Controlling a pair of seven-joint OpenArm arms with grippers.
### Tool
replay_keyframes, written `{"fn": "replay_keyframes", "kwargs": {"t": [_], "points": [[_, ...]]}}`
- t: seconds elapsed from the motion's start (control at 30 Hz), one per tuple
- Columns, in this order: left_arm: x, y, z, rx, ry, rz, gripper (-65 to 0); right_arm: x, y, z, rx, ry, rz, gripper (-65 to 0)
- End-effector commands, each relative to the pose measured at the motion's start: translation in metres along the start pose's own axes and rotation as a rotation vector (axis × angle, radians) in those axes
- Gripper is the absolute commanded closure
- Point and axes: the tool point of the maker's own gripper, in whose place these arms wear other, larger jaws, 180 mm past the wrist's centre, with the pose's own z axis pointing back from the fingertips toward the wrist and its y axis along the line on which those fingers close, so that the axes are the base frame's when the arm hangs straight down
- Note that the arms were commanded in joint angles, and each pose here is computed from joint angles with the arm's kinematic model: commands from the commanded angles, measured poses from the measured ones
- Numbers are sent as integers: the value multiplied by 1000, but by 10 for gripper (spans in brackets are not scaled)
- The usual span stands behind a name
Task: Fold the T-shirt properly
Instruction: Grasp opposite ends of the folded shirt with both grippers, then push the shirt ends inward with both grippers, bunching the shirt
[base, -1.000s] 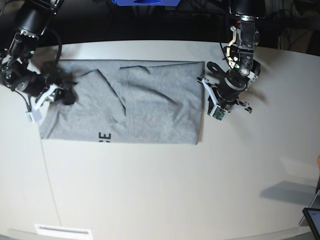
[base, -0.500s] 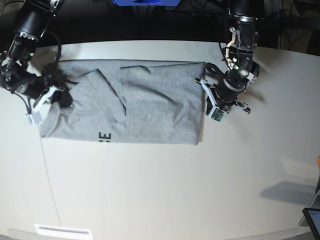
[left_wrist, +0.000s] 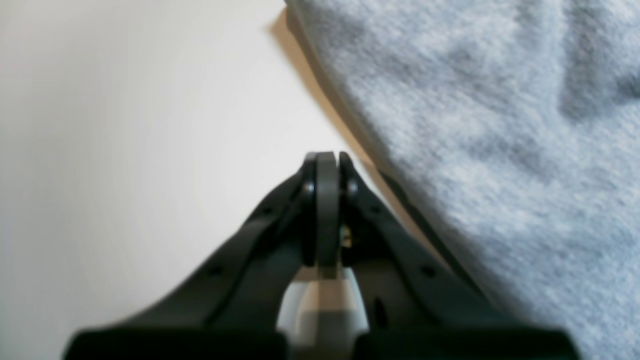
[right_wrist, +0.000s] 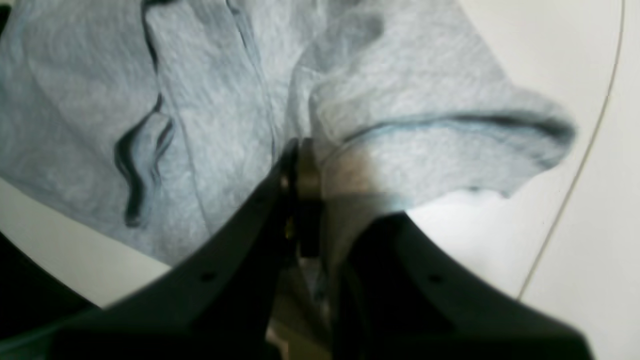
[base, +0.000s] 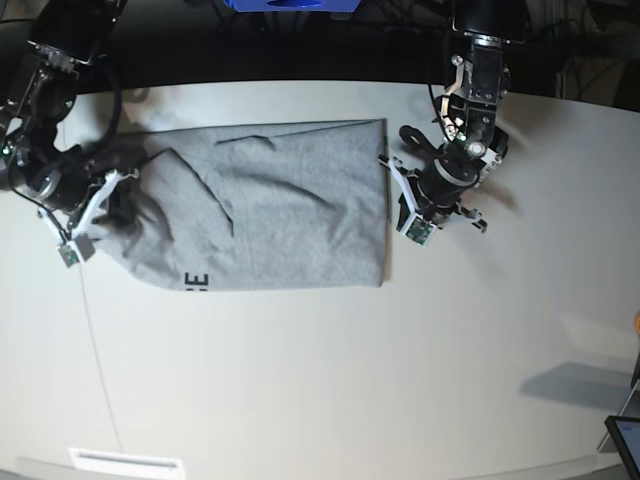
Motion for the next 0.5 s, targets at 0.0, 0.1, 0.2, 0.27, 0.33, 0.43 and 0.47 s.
{"fn": "replay_keyframes", "kwargs": {"t": [0.0,0.1,0.2,0.27,0.33,0.43,0.47], "points": [[-16,-2,1,-8,76,-28,-5,16,0,4,-6,-43,35,-1],[-15,-3,1,-13,71,-20,-5,17,3,3,-19,-37,50,-1],[-17,-8,-2,-23,77,-9,-5,27,14,5,-29,-57,92,-1],[-15,-18,-8,-44,79,-14,-5,34,21,7,-40,-60,138,-1],[-14,-27,-12,-72,81,-20,-5,37,27,4,-49,-52,130,-1],[-11,-39,-16,-102,78,-32,-5,39,39,-1,-30,-46,122,-1],[-9,-42,-17,-109,75,-37,-5,37,41,-2,-25,-40,120,-1]]}}
